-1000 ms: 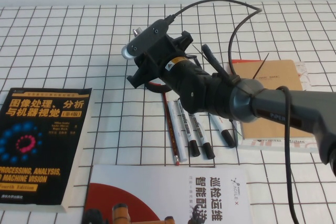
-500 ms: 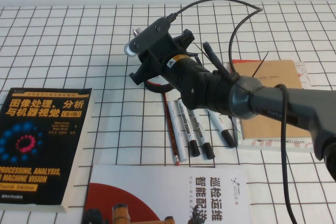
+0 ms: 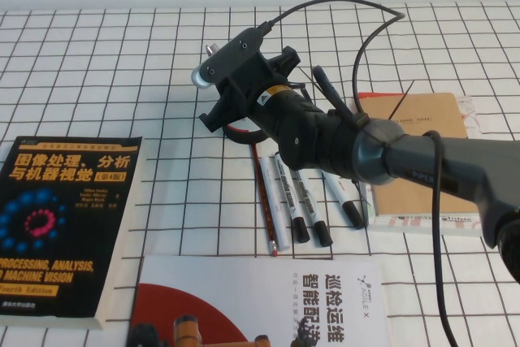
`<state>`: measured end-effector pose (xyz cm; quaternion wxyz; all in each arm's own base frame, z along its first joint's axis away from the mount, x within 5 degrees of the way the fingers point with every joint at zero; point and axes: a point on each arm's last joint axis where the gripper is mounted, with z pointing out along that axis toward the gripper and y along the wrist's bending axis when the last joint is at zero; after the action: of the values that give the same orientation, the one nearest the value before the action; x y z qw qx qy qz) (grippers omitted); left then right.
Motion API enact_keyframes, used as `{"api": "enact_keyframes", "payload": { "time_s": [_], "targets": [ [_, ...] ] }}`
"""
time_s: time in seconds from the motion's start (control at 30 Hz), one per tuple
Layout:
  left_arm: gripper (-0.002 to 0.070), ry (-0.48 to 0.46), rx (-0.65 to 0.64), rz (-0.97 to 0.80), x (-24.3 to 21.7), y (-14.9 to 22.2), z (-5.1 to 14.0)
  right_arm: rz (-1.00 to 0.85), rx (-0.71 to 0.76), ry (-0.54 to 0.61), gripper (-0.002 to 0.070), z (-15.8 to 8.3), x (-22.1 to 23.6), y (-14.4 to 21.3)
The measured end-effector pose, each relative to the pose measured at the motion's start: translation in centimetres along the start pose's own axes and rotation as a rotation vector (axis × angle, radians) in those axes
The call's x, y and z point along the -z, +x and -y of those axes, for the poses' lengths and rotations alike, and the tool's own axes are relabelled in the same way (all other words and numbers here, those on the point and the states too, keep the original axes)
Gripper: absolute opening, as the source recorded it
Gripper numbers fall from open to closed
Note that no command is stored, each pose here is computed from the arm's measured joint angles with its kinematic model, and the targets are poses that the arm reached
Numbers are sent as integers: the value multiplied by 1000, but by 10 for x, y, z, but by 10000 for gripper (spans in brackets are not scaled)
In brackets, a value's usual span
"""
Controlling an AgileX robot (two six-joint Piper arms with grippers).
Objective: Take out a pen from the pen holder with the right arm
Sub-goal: 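Take a marker out of the pen holder and lay it on the table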
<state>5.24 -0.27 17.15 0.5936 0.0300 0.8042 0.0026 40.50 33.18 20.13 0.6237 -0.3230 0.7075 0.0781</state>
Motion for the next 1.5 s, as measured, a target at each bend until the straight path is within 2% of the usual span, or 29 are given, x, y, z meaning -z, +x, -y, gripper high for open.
{"api": "enact_keyframes", "payload": {
  "time_s": [0.2,0.63,1.03,1.23,1.5],
  "targets": [
    [-5,0,0,0,0,0,0,-3,-1,-2,60,0,0,0],
    [-4,0,0,0,0,0,0,-26,-4,-33,57,1,3,-5],
    [-4,0,0,0,0,0,0,18,-16,-28,56,9,15,-30],
    [-5,0,0,0,0,0,0,65,-23,-20,56,17,28,-55],
    [-4,0,0,0,0,0,0,174,-42,-10,56,38,66,-112]
  ]
}}
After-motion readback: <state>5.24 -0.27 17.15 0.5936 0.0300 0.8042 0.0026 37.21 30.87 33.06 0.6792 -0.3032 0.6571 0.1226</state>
